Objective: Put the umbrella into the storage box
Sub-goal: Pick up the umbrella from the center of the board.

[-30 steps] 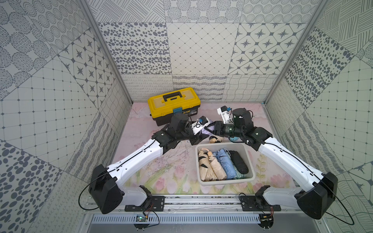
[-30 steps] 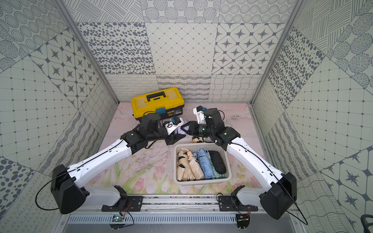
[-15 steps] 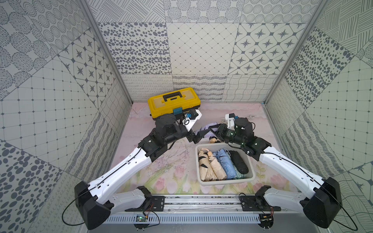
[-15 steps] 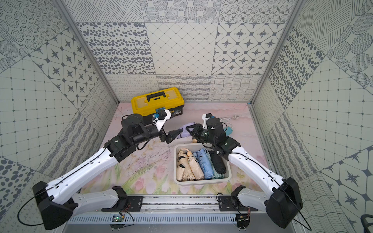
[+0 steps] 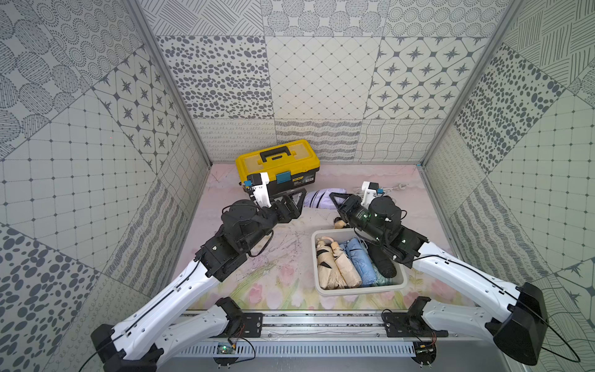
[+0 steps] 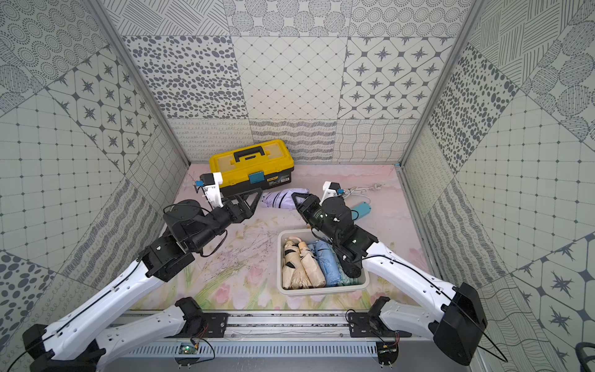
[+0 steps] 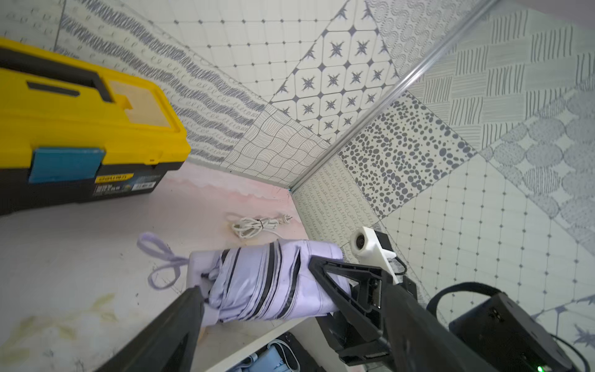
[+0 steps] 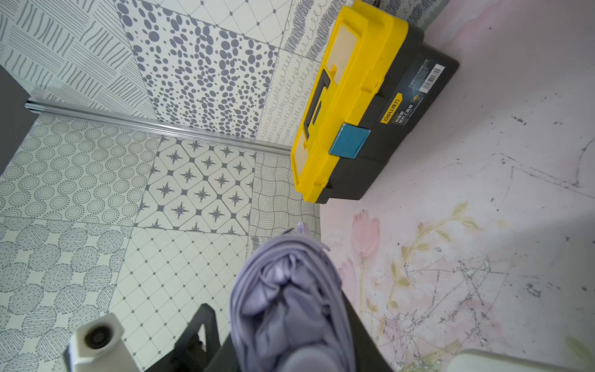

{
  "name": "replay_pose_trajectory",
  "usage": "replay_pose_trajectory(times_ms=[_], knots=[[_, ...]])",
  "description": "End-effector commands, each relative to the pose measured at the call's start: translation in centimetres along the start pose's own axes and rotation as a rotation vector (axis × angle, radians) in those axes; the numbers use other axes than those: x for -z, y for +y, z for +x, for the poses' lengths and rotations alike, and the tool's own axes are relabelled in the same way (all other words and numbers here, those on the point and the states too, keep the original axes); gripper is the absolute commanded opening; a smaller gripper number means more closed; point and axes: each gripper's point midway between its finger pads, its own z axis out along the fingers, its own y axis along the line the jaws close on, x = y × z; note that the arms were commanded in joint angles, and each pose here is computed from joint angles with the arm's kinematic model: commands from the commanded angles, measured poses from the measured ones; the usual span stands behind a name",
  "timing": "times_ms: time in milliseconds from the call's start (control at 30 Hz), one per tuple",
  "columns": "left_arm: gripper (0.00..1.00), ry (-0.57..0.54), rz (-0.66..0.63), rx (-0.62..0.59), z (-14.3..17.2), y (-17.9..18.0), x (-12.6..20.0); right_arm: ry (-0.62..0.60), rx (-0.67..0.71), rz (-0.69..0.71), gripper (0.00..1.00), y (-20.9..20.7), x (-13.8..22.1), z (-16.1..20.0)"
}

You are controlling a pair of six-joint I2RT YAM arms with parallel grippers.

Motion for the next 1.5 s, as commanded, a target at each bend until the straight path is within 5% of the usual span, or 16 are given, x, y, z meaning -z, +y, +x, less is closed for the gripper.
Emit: replay_pose_trajectory(times_ms=[0,467,700,1033,1133,1267,1467], knots=[[0.94,-0.031,-0.091,0.618,1.3,3.1,-0.3,-0.11,-0.078,-0.19,0.31,5.1,0.2,-1.5],[0.95,0.023,-0.057,0.878,2.4,3.0,-4.1,-0.154,-0.133,-0.288,0.3,7.5,0.7,-0.1],[0.79,-0.021,0.087,0.839,-0.3,0.5,-6.8,-0.167,-0.172,-0.286,0.3,7.6,1.3,0.3],[0.47,-0.063,0.116,0.819,-1.2,0.4,-8.6,-0.199,-0.211,-0.25,0.3,6.3,1.4,0.8],[0.39,-0.074,0.111,0.792,-1.4,0.4,-8.5,-0.205,-0.204,-0.229,0.38,5.8,1.4,0.9],[0.32,-0.063,0.093,0.744,-1.4,0.6,-8.6,-0.216,-0.161,-0.169,0.63,4.6,1.7,0.8],[0.24,-0.017,0.064,0.638,-0.9,1.8,-9.1,-0.22,0.06,-0.035,0.81,1.6,2.9,-0.2]])
